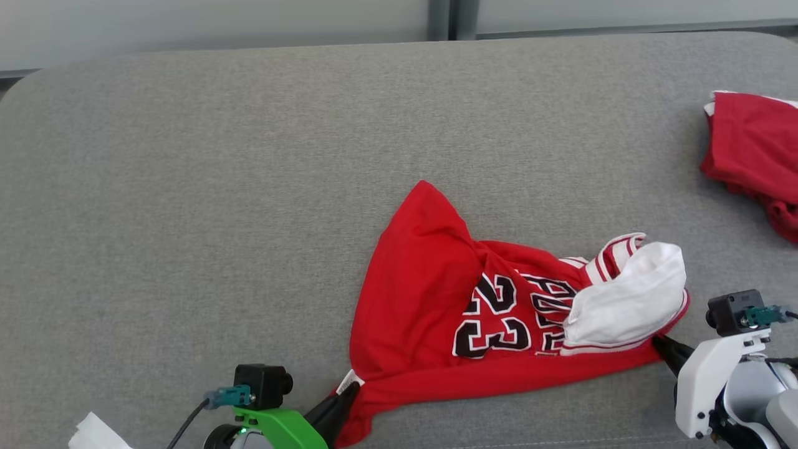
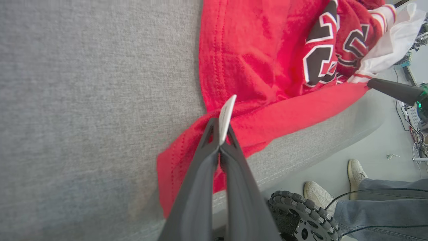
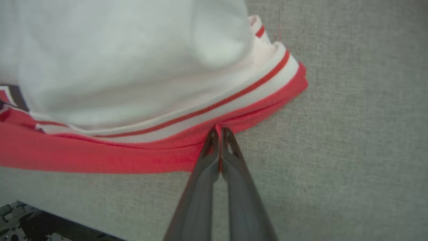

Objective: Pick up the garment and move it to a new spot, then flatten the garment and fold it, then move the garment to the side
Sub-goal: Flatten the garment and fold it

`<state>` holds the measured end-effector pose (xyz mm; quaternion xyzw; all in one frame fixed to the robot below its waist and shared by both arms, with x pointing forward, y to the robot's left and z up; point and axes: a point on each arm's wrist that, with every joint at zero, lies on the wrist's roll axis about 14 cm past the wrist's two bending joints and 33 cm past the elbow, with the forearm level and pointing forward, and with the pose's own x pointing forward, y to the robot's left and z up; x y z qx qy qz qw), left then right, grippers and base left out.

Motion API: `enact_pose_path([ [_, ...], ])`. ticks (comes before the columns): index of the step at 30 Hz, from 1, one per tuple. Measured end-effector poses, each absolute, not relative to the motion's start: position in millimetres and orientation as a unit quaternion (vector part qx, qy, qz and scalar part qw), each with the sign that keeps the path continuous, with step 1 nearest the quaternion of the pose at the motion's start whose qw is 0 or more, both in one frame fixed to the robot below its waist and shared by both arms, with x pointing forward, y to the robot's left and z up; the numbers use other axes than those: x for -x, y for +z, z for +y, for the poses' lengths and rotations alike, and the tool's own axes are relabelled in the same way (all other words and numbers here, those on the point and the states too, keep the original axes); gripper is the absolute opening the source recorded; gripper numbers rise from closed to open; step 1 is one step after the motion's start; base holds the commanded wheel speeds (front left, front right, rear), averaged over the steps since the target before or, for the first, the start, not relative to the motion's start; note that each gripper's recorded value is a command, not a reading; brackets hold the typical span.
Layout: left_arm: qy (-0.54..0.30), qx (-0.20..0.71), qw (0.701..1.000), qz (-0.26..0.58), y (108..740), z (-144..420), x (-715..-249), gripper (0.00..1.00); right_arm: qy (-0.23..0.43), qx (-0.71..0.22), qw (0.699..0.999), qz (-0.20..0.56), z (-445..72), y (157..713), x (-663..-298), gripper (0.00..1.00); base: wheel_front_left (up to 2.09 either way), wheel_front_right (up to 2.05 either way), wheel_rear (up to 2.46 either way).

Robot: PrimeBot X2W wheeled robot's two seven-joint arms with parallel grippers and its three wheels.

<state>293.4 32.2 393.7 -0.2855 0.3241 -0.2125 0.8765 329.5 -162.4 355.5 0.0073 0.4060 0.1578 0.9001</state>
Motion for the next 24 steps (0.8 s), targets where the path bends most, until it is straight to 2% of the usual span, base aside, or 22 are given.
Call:
enact_pose_path([
  [1,-0.217,0.283,0.876,0.325,394,30,-295,0.00,0.151,-0.010,0.899,0.410,-167,353,-323,0.00,0.00,0.00,0.00],
  [2,-0.224,0.280,0.875,0.326,394,27,-296,0.00,0.143,-0.012,0.900,0.412,-172,351,-319,0.12,0.00,0.00,0.00],
  [3,-0.231,0.280,0.873,0.327,394,23,-297,0.00,0.135,-0.016,0.902,0.409,-176,351,-316,0.42,0.00,0.00,0.00],
  [4,-0.237,0.279,0.871,0.328,394,19,-298,0.00,0.128,-0.019,0.904,0.408,-180,351,-314,0.98,0.00,0.00,0.00],
  [12,-0.260,0.275,0.864,0.331,393,4,-309,0.00,0.086,0.018,0.893,0.441,-229,342,-285,1.00,0.00,0.00,0.00],
  [18,-0.256,0.278,0.868,0.323,394,6,-315,0.00,0.115,0.014,0.923,0.368,-215,382,-311,1.00,0.00,0.00,0.00],
  [24,-0.262,0.278,0.867,0.321,396,3,-314,0.00,0.137,0.023,0.935,0.326,-207,411,-326,1.00,0.00,0.00,0.00],
])
